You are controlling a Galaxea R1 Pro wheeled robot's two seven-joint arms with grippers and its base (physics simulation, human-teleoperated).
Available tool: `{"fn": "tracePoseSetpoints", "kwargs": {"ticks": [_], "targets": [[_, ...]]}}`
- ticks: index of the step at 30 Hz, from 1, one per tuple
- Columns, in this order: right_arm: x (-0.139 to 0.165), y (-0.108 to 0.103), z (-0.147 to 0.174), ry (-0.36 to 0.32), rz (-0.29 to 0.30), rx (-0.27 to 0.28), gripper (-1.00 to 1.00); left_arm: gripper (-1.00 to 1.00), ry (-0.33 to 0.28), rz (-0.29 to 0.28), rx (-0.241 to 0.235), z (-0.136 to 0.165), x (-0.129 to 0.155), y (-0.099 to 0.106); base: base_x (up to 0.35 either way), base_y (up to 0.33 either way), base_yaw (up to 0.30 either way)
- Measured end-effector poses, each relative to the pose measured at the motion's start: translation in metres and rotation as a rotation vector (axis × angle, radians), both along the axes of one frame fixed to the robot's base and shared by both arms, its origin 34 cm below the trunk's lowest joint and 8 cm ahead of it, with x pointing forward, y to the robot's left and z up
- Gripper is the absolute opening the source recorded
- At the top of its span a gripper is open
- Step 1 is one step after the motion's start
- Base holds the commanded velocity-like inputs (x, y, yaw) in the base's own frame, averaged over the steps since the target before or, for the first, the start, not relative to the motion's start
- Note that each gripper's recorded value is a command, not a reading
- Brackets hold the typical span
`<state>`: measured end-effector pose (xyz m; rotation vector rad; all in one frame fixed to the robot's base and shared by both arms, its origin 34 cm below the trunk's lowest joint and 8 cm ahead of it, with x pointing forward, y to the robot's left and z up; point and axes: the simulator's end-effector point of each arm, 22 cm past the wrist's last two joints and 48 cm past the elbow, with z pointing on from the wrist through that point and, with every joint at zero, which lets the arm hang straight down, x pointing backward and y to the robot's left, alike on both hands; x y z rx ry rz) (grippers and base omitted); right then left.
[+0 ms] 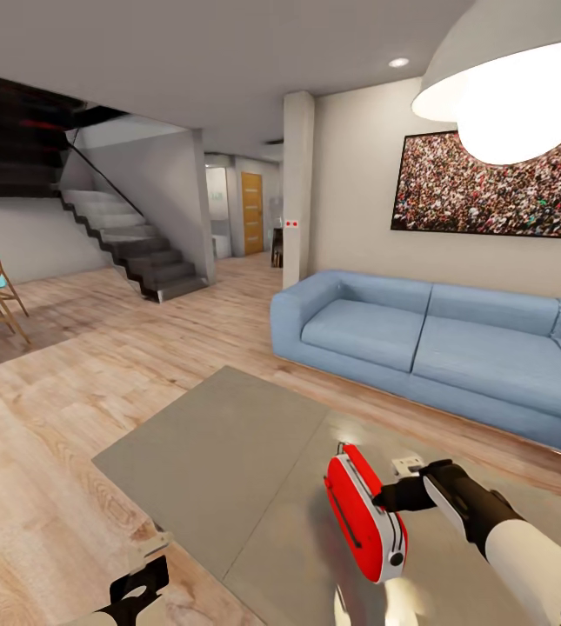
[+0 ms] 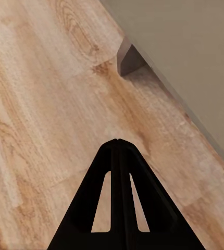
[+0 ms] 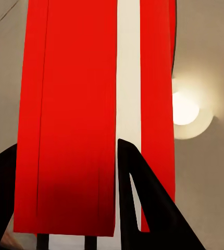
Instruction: Turn on the radio receiver that's on the table in the living room.
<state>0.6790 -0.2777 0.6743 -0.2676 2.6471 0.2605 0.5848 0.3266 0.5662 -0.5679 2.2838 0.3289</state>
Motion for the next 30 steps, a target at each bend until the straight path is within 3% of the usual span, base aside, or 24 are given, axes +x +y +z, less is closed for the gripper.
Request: {"fn": "tracePoseSetpoints", "kwargs": {"ticks": [30], "targets": [[-0.001, -0.001, -0.012, 0.000, -0.001, 0.000, -1.00, -1.00, 0.000, 0.000, 0.000, -0.011, -0.001, 0.000, 0.000, 0.000, 0.000]]}}
